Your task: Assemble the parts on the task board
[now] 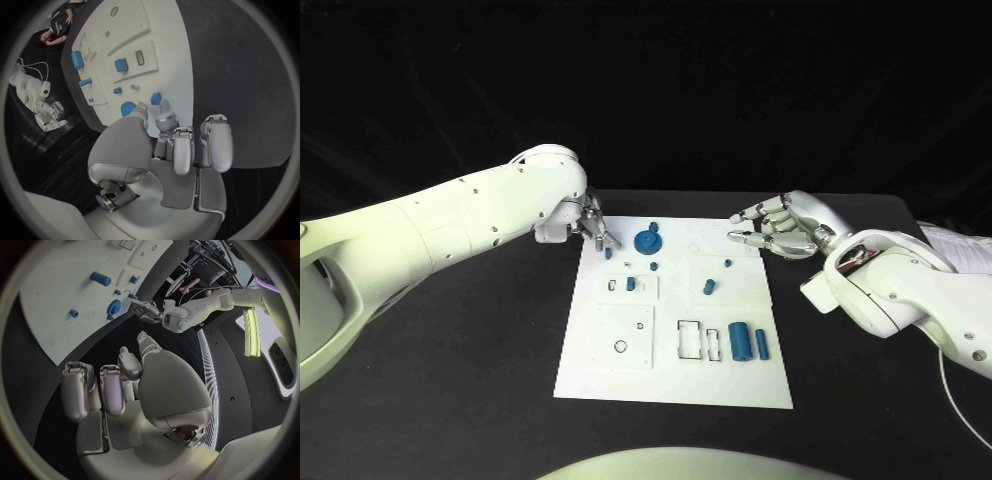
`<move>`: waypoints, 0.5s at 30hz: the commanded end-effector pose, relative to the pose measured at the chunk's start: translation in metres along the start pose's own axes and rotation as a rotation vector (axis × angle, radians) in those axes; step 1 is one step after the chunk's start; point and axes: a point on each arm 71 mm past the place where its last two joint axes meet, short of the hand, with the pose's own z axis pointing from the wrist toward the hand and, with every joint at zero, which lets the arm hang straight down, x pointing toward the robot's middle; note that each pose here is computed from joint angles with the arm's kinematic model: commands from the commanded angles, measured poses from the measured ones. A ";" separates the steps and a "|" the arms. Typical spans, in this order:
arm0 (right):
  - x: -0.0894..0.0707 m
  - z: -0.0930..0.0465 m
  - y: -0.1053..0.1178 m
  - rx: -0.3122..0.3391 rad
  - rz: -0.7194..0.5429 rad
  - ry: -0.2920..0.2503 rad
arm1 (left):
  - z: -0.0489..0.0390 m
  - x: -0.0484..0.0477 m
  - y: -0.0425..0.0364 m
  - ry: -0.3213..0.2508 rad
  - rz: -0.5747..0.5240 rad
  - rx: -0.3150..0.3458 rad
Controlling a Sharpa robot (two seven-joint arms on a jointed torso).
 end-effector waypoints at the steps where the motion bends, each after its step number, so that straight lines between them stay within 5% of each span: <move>1: 0.002 0.000 0.001 -0.009 -0.002 0.017 | 0.0007 0.0030 -0.0016 0.034 0.010 0.003; 15: 0.002 0.000 0.001 -0.010 -0.001 0.020 | 0.0038 0.0066 -0.0027 0.045 0.001 0.004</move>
